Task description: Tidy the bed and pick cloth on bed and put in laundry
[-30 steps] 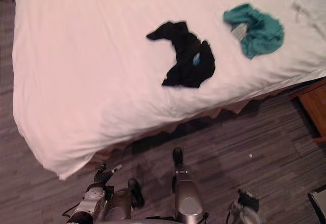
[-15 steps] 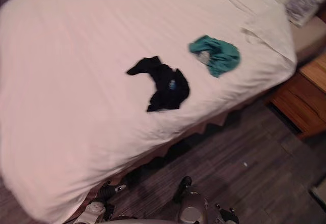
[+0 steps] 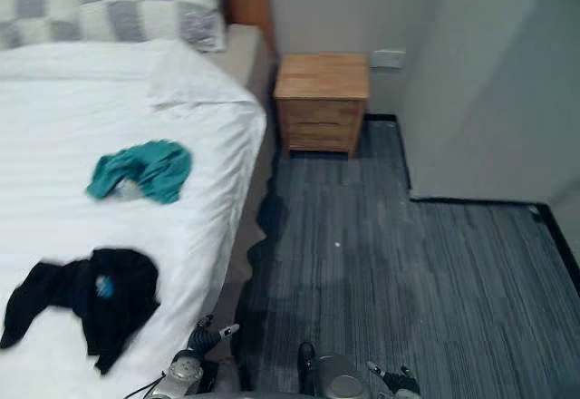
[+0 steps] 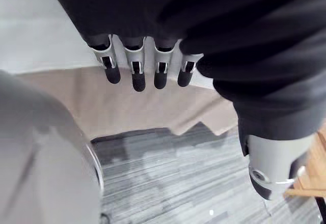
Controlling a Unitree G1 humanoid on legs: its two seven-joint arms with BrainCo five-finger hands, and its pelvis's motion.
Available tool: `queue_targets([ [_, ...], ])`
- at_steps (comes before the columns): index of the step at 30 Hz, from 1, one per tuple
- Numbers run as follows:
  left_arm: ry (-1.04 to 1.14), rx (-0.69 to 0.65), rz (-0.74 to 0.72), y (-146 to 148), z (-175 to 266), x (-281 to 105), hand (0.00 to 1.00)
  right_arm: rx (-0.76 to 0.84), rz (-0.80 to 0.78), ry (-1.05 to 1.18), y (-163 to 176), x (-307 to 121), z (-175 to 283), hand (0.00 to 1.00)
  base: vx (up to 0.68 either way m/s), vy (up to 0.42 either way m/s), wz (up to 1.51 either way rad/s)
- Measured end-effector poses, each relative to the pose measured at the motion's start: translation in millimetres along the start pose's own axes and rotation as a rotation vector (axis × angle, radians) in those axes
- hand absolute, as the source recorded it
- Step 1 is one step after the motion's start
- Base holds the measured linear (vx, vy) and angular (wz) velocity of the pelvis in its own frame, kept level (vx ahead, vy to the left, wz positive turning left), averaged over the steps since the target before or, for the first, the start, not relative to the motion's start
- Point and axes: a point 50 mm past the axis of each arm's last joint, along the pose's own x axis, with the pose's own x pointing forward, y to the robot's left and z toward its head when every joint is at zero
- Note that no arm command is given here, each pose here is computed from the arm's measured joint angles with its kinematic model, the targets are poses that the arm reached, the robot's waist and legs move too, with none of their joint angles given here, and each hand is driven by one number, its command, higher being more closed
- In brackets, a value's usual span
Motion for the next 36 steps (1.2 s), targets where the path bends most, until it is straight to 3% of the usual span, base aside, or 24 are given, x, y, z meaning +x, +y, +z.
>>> queue_targets([
  [5,-0.02,-0.008,-0.006,-2,8,3,0.0,-0.029,-0.006,0.015,-3,-3,-10,0.0,0.21,0.251,-0.96],
  [10,-0.013,0.027,0.015,12,4,5,0.0,-0.007,0.0,0.073,7,-12,-36,0.0,0.28,0.144,0.35],
  [16,0.039,0.035,-0.018,0,-4,3,0.0,0.032,-0.017,0.013,1,-9,-21,0.0,0.39,-0.155,0.65],
  [23,0.055,0.077,0.017,15,-7,7,0.0,0.103,-0.028,-0.053,2,-4,5,0.0,0.38,-0.258,0.19],
  [29,0.066,-0.119,0.075,13,-16,-4,0.0,0.149,-0.054,-0.063,-7,-6,2,0.0,0.41,-0.196,-0.69],
  [36,0.0,-0.255,0.137,21,1,0,0.0,0.047,-0.003,-0.059,8,-2,11,0.0,0.46,0.093,-0.81],
])
